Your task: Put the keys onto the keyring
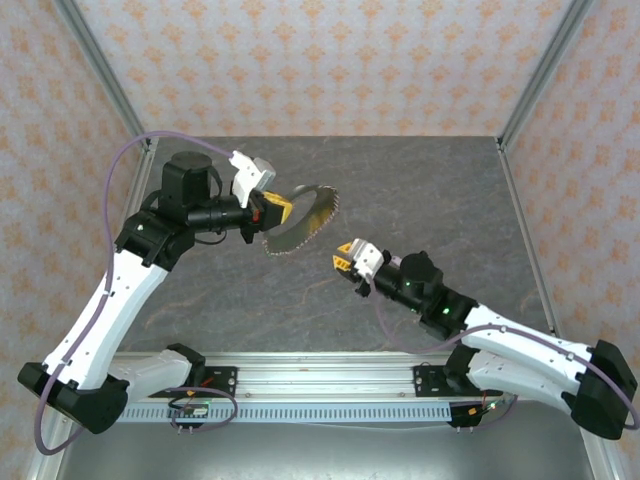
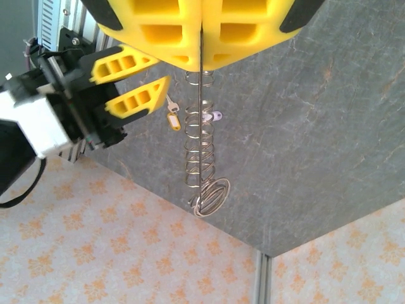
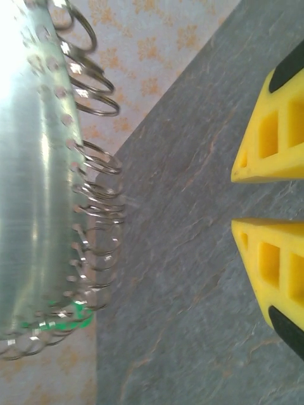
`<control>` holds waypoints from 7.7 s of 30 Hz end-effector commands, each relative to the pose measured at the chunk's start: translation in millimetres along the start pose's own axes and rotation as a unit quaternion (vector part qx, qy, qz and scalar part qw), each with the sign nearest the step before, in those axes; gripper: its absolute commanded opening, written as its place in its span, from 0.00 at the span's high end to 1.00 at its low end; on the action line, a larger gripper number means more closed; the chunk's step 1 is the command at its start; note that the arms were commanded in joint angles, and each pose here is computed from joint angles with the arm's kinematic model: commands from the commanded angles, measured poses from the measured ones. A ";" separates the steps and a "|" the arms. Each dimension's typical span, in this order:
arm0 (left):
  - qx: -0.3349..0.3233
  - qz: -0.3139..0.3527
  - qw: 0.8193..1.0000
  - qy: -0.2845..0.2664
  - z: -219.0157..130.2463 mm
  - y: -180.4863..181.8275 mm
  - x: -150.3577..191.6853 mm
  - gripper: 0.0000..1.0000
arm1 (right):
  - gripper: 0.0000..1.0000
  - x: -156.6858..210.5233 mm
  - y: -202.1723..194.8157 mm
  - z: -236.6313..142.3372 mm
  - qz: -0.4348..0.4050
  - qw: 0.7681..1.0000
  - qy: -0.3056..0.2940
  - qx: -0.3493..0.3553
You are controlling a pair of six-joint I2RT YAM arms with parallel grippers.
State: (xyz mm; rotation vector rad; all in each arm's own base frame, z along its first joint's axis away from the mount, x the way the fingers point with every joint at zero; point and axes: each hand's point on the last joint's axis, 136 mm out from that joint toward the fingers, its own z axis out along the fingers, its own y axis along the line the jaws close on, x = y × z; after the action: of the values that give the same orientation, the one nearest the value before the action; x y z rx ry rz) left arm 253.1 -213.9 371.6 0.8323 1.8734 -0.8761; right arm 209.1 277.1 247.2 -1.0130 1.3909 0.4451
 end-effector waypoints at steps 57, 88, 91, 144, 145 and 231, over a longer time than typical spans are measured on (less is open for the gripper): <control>0.027 0.015 1.000 -0.006 -12.2 -18.9 -13.7 1.00 | 0.78 -72.6 -21.3 23.6 -0.064 0.983 -0.153 0.073; 0.008 0.001 1.000 -0.011 -9.3 -10.5 -13.4 1.00 | 1.00 -65.0 -24.9 27.5 -0.048 0.986 -0.140 0.083; -0.010 -0.019 1.000 -0.006 -4.2 -0.6 -8.2 0.98 | 1.00 -67.0 -30.3 24.4 -0.022 0.986 -0.140 0.092; -0.153 -0.270 0.930 0.196 136.8 163.7 189.1 0.69 | 1.00 89.9 16.4 33.9 0.181 0.978 0.094 -0.044; -0.159 -0.274 0.928 0.198 136.6 166.3 193.4 0.69 | 1.00 90.4 16.0 33.6 0.184 0.978 0.092 -0.041; -0.405 -0.185 0.887 -0.119 -30.8 160.6 106.9 0.61 | 1.00 68.1 65.3 96.8 -0.182 0.972 0.149 0.020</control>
State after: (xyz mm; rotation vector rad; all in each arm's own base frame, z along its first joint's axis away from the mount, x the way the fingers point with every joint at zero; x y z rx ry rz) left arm 328.0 -91.0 234.4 -0.1327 1.9880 -0.3371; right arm 212.9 379.6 135.6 -1.3762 1.4173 0.0407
